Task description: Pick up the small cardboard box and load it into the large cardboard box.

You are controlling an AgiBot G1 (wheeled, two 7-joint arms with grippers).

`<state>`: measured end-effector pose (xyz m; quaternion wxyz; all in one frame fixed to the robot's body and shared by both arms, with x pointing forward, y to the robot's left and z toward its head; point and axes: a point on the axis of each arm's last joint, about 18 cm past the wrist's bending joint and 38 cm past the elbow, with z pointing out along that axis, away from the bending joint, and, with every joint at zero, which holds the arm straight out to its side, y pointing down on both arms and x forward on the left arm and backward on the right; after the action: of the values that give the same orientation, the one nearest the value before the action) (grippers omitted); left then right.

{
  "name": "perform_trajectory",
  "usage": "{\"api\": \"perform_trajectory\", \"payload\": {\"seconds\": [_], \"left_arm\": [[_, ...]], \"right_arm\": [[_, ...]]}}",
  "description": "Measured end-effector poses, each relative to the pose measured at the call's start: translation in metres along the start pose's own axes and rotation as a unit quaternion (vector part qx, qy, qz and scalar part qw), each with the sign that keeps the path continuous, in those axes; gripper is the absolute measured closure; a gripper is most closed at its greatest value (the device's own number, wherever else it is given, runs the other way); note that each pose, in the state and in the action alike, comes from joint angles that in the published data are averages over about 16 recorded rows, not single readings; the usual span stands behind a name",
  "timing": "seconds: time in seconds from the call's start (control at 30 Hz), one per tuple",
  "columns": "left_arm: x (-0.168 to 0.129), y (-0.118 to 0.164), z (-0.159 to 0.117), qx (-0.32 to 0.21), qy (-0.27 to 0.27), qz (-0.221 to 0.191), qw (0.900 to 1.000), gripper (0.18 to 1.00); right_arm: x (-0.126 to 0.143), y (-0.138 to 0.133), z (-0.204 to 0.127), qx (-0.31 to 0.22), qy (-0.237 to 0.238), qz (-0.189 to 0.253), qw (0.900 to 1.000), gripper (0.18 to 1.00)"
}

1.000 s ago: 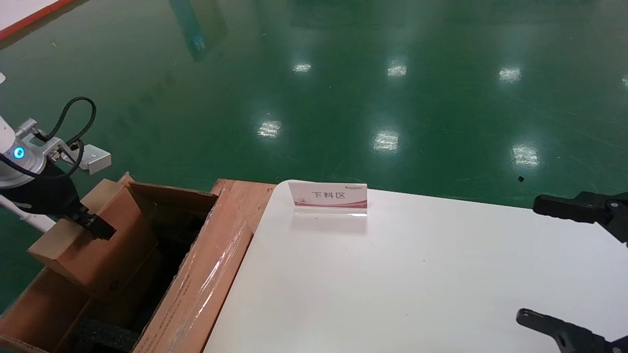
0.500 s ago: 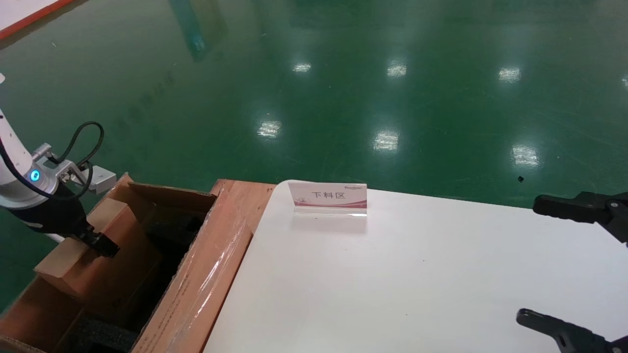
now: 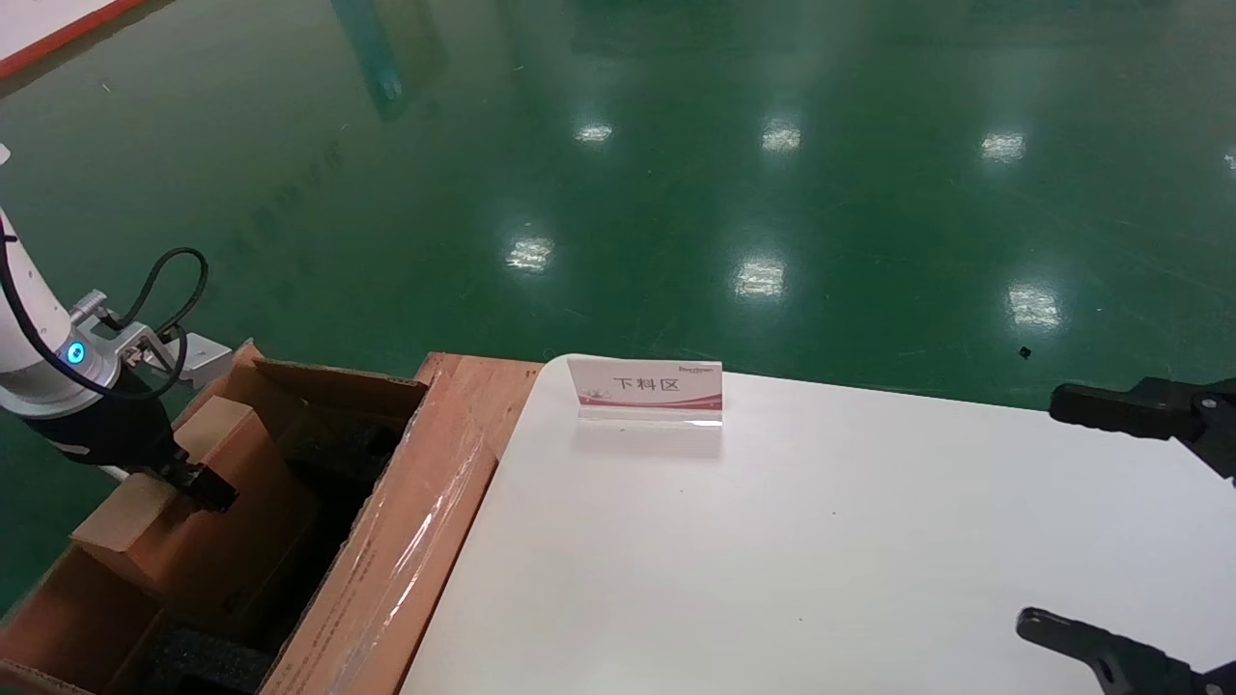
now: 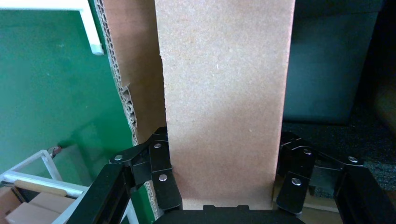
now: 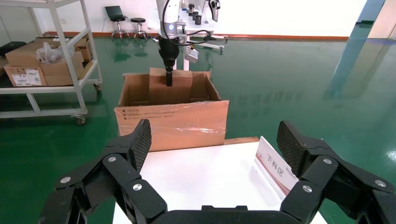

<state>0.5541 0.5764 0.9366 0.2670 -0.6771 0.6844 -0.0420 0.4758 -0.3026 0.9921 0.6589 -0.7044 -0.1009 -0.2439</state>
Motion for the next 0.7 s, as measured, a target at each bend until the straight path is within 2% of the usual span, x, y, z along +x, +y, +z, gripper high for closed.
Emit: {"api": "perform_trajectory", "payload": {"seconds": [0.3,0.5,0.7], "left_arm": [[-0.0003,-0.0002,-0.0007,0.001,-0.001,0.000,1.0000,0.740],[-0.0005,-0.0002,-0.0011,0.001,-0.001,0.000,1.0000,0.659],[0.0006,-0.0027,-0.0031,0.003,-0.002,0.005,1.0000,0.543]], "right_arm": [[0.0000,0.0000,0.0000,0.000,0.000,0.000,1.000,0.178],[0.0000,0.0000,0.0000,0.000,0.000,0.000,1.000,0.178],[0.0000,-0.0001,0.0000,0.000,0.000,0.000,1.000,0.178]]}}
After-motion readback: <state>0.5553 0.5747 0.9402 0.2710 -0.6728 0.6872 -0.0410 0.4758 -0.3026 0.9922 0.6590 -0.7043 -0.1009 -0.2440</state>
